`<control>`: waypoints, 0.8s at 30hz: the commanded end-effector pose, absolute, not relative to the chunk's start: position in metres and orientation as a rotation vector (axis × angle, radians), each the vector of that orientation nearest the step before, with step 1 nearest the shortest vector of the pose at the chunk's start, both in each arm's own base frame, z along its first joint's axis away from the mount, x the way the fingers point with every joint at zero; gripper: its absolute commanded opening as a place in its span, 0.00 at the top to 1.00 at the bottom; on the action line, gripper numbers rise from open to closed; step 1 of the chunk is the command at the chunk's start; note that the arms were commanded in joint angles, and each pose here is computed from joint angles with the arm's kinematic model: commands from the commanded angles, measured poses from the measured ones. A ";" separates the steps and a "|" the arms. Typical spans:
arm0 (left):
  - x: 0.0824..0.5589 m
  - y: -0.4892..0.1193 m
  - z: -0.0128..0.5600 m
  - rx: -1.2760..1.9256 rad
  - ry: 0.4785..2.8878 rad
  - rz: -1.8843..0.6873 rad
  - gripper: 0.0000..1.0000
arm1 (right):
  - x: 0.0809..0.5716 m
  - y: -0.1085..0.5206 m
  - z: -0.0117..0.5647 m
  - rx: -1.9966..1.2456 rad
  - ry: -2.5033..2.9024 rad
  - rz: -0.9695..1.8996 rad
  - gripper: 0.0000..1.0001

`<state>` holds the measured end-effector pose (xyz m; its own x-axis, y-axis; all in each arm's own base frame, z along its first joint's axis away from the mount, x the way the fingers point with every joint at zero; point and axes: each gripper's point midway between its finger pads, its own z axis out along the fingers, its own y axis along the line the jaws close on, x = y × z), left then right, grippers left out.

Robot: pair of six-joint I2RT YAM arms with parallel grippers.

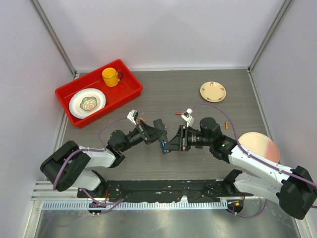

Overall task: Load the batteries into the remote control
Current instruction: Load the battery into the remote control.

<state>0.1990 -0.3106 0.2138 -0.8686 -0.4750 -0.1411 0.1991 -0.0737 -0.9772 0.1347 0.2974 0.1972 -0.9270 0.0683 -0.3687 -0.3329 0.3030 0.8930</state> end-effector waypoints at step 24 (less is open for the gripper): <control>0.175 -0.306 0.268 -0.094 1.493 -2.125 1.00 | 0.153 0.300 0.242 -0.231 2.062 1.679 0.46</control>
